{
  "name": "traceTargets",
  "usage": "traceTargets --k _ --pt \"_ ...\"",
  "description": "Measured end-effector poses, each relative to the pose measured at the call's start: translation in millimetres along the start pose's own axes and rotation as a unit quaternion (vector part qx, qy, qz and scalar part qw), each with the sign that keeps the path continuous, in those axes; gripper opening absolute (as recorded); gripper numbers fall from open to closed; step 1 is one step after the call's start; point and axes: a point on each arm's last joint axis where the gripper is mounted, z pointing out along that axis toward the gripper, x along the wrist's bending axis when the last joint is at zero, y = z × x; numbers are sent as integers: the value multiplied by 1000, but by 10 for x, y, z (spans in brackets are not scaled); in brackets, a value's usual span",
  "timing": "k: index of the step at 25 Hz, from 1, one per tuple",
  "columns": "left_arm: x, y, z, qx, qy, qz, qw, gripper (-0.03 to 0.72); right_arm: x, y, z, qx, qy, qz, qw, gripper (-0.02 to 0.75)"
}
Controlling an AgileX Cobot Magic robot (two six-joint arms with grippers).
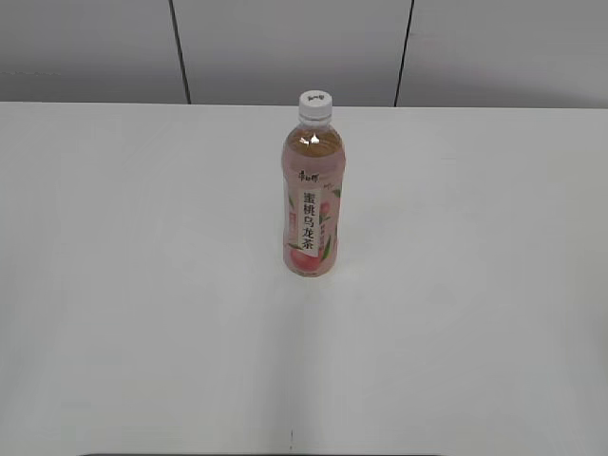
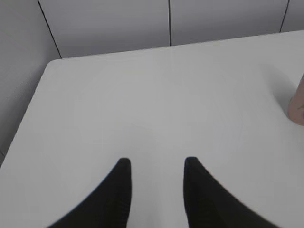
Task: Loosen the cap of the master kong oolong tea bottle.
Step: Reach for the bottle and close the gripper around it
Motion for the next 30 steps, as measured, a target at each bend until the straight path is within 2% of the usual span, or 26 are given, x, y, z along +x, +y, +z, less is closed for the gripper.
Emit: traceTargets --k 4,7,9,14,18,21,23,26,28,30 --pt "-52 196 -24 -90 -28 6 995 238 0 0 0 0 0 0 1000 383" --pt "-90 319 113 -116 -50 2 992 239 0 0 0 0 0 0 1000 383" --pt "-113 386 258 -119 -61 15 991 242 0 0 0 0 0 0 1000 383" --pt "-140 402 769 -89 -75 33 993 262 0 0 0 0 0 0 1000 383" --pt "-76 261 1212 -70 -40 22 996 284 0 0 0 0 0 0 1000 383" --pt "-26 128 1497 -38 -11 31 999 285 0 0 0 0 0 0 1000 383" --pt "-47 66 1663 -14 -13 38 999 285 0 0 0 0 0 0 1000 383" --pt "-229 -54 1916 27 -57 107 992 285 0 0 0 0 0 0 1000 383" --pt "-421 -110 2024 25 -100 170 980 285 0 0 0 0 0 0 1000 383" --pt "-603 -170 2129 15 -133 209 969 285 0 0 0 0 0 0 1000 383"
